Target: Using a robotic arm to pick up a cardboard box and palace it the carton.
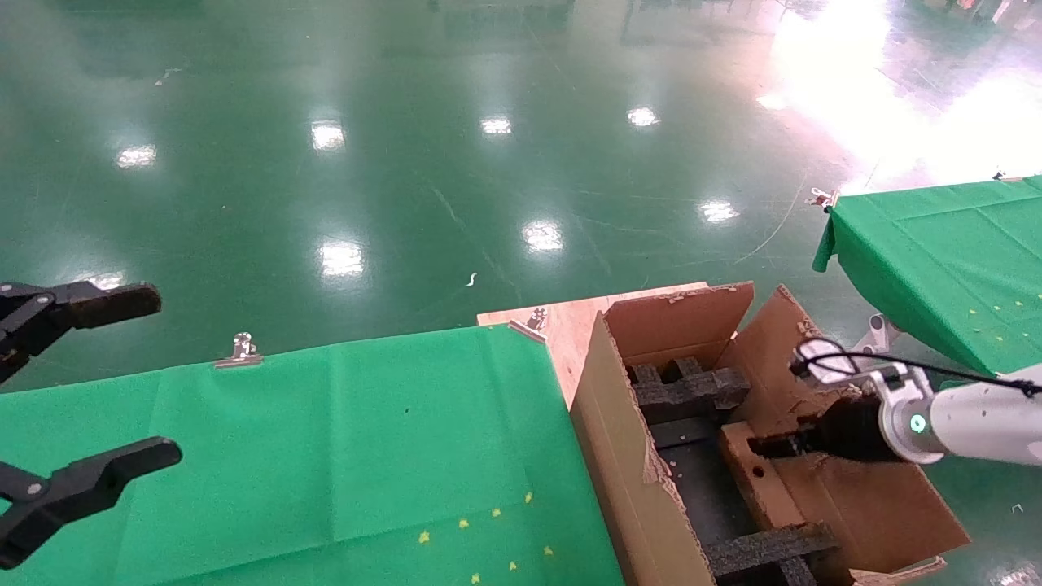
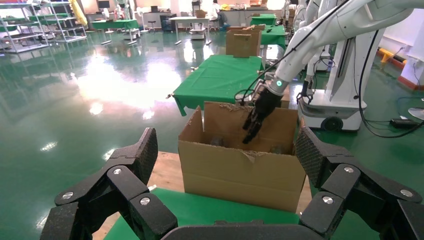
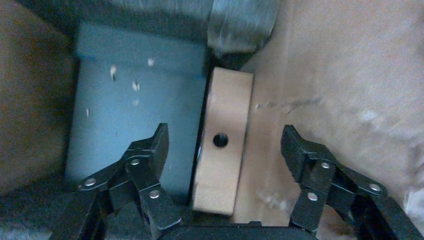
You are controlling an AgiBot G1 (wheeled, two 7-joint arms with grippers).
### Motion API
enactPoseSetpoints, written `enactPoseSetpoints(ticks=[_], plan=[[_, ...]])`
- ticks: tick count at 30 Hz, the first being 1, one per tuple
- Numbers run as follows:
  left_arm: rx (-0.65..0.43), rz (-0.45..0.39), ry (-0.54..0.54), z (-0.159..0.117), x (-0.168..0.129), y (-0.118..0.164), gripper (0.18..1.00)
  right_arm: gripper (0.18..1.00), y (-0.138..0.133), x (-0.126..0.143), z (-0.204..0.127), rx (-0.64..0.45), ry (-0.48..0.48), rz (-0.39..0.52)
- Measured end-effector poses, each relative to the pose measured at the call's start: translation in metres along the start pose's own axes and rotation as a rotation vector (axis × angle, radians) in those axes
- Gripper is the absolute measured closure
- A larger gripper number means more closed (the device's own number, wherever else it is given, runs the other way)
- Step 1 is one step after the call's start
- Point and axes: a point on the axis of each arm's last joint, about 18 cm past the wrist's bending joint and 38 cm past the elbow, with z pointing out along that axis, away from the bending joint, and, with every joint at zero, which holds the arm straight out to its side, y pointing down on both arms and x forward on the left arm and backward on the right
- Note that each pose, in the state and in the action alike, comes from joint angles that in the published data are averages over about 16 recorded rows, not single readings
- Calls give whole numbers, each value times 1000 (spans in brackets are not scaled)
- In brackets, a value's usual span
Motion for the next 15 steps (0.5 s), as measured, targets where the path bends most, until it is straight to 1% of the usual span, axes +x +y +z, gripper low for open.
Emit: enactPoseSetpoints(ticks=[4,7,12,15], plan=[[0,0,0,0,0,0,183,376,-24,-1,-13,62,-5,-20],[0,0,0,0,0,0,183,321,-46,-7,-25,118,-25,-45],[0,0,0,0,0,0,183,250,-83,-27,-54,224,-97,-104],[0,0,0,0,0,0,183,226,-100,-42,-72,284,-152,-148]])
